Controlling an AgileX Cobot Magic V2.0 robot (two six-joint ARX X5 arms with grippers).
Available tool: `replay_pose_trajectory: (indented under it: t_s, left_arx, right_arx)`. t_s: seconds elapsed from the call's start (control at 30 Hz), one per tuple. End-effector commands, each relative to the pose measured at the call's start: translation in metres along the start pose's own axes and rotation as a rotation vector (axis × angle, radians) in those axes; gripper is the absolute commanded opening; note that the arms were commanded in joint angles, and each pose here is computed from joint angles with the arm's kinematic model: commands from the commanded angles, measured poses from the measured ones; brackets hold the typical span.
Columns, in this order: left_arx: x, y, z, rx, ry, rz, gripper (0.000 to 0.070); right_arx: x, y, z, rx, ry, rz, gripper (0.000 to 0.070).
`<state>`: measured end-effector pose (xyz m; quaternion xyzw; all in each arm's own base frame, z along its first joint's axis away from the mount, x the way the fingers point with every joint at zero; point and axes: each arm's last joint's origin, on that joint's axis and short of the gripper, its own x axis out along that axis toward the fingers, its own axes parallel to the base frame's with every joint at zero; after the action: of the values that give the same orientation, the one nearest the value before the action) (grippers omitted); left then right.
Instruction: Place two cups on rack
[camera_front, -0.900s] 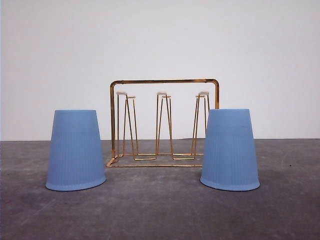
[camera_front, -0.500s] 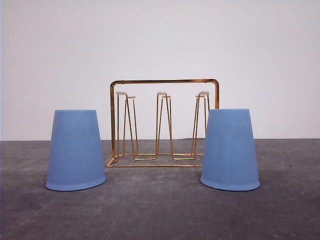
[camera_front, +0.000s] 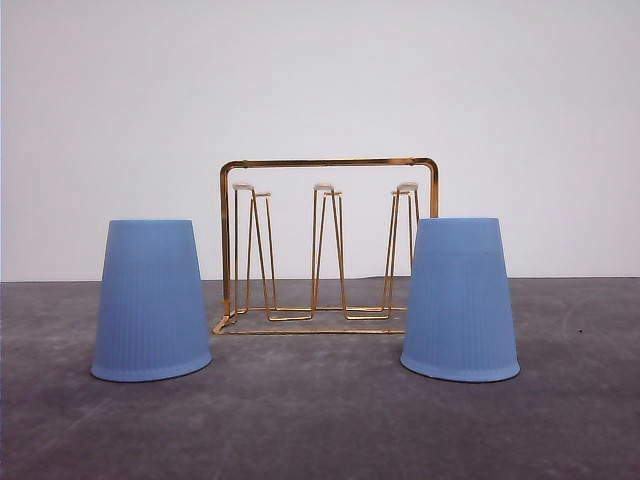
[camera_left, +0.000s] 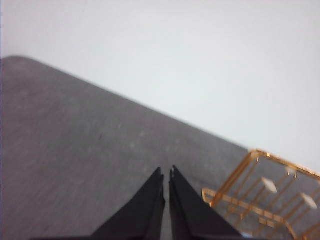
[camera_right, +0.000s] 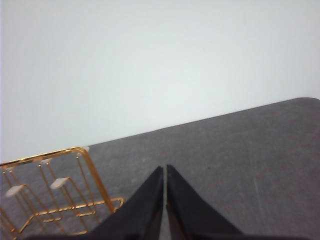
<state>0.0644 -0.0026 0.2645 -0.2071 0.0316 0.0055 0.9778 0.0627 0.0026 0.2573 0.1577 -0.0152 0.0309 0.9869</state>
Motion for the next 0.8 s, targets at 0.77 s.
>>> replay_pose_trajectory:
  t_s: [0.77]
  left_arx:
    - [0.026,-0.053,0.025,0.617,0.624,-0.565,0.0003]
  right_arx:
    - [0.012,0.027,0.019,-0.314,0.51,0.377,0.0007]
